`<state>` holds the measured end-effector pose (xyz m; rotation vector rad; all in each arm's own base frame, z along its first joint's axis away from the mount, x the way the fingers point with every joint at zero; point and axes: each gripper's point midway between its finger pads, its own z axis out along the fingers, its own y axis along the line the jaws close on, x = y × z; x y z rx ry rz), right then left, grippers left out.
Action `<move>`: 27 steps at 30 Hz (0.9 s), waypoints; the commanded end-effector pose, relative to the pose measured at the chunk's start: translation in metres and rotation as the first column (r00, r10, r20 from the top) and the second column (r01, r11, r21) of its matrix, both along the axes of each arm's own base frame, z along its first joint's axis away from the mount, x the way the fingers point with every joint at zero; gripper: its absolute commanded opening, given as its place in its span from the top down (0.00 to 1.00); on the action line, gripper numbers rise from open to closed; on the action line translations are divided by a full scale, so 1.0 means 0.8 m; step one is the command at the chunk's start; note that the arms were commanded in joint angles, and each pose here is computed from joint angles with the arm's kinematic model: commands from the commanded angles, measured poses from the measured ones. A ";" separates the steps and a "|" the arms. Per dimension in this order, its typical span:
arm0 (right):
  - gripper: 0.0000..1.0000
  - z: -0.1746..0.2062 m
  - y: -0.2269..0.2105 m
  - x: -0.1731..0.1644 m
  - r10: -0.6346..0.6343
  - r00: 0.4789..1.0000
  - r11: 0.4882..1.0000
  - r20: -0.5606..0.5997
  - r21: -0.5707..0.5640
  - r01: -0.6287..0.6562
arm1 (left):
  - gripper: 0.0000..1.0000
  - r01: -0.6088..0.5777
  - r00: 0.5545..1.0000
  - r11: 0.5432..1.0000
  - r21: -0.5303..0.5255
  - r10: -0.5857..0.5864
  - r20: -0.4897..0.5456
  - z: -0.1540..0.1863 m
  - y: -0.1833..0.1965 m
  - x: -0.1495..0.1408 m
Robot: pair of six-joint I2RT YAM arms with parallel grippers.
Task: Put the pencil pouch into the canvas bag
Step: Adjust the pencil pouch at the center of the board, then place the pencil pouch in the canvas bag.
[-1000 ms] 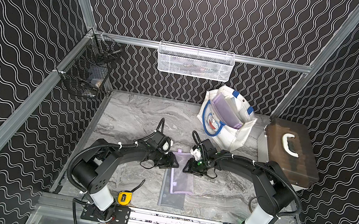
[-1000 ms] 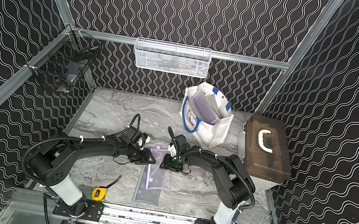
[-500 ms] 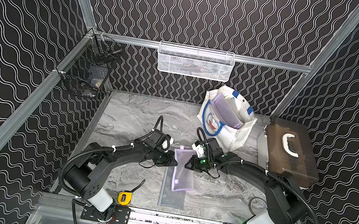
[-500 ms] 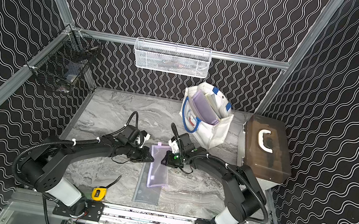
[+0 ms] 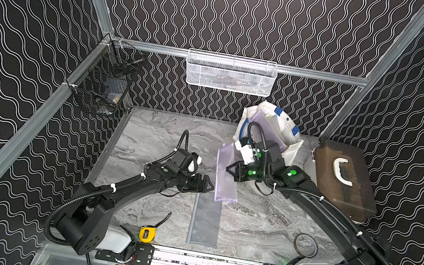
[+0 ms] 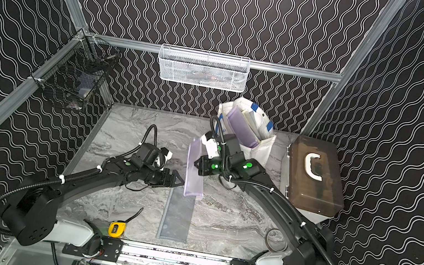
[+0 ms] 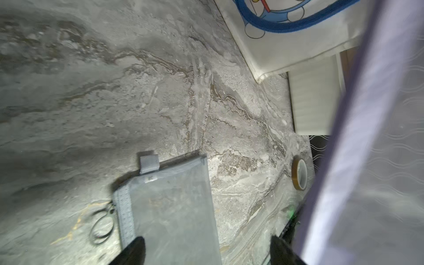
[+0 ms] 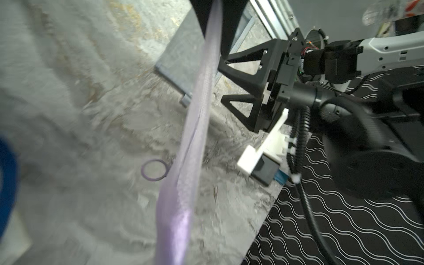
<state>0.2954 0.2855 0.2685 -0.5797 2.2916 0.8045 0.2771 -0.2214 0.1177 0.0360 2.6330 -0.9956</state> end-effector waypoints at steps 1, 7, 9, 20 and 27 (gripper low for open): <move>1.00 0.026 -0.041 0.030 -0.017 0.991 0.983 0.133 -0.179 0.041 | 0.08 -0.012 1.000 0.994 0.109 0.009 0.029 -0.005 0.024 -0.008; 1.00 0.116 -0.095 0.116 -0.068 0.940 0.948 0.335 -0.271 0.166 | 0.07 -0.004 0.999 0.996 0.091 0.000 0.036 0.007 0.025 -0.018; 1.00 0.141 -0.127 0.147 -0.119 0.914 0.935 0.387 -0.265 0.234 | 0.07 0.006 0.999 0.996 0.089 -0.009 0.038 0.012 0.025 -0.021; 1.00 0.163 -0.167 0.245 -0.063 0.850 0.874 0.524 -0.382 0.301 | 0.07 0.018 1.000 0.997 0.073 -0.018 0.006 0.009 0.022 -0.028; 1.00 0.097 -0.174 0.264 0.043 0.871 0.798 0.489 -0.542 0.264 | 0.07 0.012 1.000 0.997 0.076 -0.012 -0.003 0.003 0.024 -0.032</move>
